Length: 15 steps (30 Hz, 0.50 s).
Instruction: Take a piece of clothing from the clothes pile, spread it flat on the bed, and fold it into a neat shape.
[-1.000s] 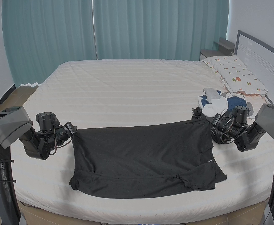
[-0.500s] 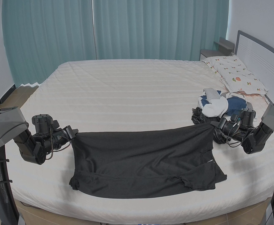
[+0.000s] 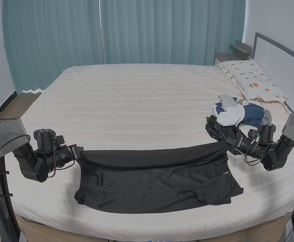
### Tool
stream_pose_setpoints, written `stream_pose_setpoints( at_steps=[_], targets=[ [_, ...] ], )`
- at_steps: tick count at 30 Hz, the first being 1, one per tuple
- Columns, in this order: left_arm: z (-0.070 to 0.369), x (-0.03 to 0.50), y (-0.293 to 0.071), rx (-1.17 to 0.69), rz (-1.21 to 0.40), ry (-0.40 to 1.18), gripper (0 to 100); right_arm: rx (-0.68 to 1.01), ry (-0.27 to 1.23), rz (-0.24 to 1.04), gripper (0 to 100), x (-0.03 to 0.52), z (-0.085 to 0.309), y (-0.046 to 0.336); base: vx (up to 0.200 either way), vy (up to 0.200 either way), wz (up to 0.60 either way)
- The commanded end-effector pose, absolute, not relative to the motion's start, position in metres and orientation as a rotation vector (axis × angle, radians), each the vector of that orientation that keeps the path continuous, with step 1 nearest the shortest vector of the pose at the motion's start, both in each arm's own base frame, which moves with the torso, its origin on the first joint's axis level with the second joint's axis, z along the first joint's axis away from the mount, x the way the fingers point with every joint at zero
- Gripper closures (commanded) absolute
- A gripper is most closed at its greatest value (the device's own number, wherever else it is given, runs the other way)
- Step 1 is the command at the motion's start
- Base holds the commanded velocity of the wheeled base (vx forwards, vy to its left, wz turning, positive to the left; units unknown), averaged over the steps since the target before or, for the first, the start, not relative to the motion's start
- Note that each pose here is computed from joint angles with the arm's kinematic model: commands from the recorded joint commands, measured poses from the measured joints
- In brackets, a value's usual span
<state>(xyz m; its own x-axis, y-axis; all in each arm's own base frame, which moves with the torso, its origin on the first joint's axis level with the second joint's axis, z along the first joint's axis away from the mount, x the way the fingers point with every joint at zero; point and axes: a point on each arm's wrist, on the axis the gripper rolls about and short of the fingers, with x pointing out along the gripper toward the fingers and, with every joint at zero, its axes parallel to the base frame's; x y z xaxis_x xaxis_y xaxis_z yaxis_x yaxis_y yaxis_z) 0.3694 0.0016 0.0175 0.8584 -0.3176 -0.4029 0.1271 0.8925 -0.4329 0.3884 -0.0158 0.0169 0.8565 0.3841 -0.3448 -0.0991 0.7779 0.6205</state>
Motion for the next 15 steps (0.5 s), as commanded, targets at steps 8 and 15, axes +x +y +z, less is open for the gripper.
stream_pose_setpoints(
  at_steps=[8, 15],
  targets=[
    [0.001, 0.345, 0.001, -0.366, -0.244, 0.54, 100, 0.582, 0.568, 0.285, 100, 0.36, 0.001, -0.021, 0.0, 0.0, 0.0],
    [-0.015, 0.325, -0.001, -0.331, -0.254, 0.588, 100, 0.526, 0.646, 0.287, 100, 0.342, -0.017, -0.02, 0.0, 0.0, 0.0]
  ],
)
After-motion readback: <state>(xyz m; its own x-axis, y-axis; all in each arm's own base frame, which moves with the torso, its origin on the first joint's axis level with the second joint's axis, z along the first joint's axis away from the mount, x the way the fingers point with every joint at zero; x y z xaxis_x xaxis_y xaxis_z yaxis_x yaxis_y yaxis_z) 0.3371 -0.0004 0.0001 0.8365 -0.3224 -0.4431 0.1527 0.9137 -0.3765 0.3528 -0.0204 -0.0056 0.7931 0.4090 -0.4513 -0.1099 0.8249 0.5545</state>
